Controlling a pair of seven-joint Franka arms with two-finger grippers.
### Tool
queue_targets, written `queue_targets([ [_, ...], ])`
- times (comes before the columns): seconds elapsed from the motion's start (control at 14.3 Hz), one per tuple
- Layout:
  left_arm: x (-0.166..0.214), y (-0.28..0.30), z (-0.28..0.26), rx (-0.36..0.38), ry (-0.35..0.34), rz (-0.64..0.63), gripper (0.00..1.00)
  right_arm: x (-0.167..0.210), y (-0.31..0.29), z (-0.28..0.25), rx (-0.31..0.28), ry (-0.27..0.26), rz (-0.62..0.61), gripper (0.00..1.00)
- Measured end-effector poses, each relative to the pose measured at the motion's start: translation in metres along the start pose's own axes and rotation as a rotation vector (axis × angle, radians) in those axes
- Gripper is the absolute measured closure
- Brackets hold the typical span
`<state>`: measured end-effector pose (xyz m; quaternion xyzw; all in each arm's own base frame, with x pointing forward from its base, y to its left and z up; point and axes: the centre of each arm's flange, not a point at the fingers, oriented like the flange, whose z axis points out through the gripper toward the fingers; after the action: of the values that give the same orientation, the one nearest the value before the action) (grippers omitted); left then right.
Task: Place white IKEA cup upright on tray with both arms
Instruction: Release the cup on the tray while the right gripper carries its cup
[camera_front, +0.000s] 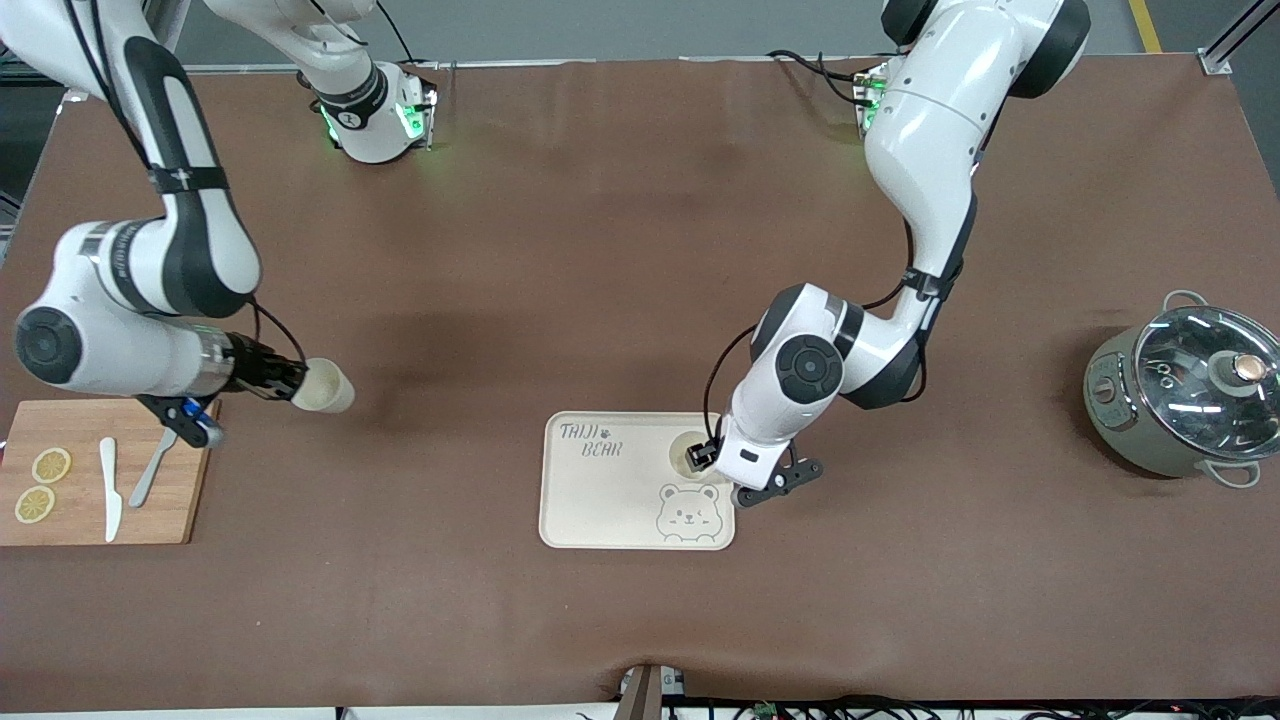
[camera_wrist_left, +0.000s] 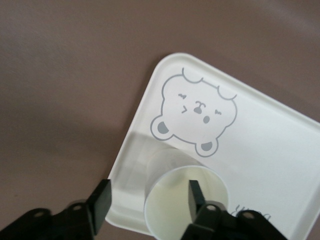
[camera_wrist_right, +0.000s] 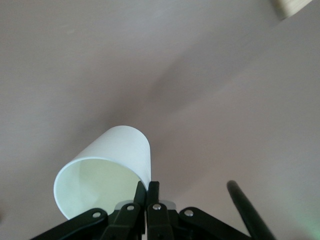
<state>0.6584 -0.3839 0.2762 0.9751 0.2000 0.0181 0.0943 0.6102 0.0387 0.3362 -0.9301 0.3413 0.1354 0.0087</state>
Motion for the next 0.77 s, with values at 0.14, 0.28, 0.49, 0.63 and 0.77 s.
queue_targets([
  [0.14,0.019,-0.007,-0.051,0.003,0.031,-0.014,0.05,-0.023,-0.047,0.001,0.042,-0.023,0.063,0.97],
  [0.28,0.043,-0.028,-0.109,0.013,0.047,-0.032,0.0,-0.046,-0.094,0.005,0.078,-0.05,0.144,0.97],
  [0.49,0.079,-0.073,-0.178,0.025,0.058,-0.01,0.0,-0.075,-0.164,0.017,0.113,-0.045,0.272,0.97],
  [0.63,0.101,-0.106,-0.209,0.035,0.062,0.039,0.0,-0.094,-0.21,0.026,0.173,-0.014,0.345,0.97],
  [0.77,0.117,-0.139,-0.239,0.049,0.057,0.064,0.0,-0.114,-0.246,0.039,0.265,0.023,0.388,0.97],
])
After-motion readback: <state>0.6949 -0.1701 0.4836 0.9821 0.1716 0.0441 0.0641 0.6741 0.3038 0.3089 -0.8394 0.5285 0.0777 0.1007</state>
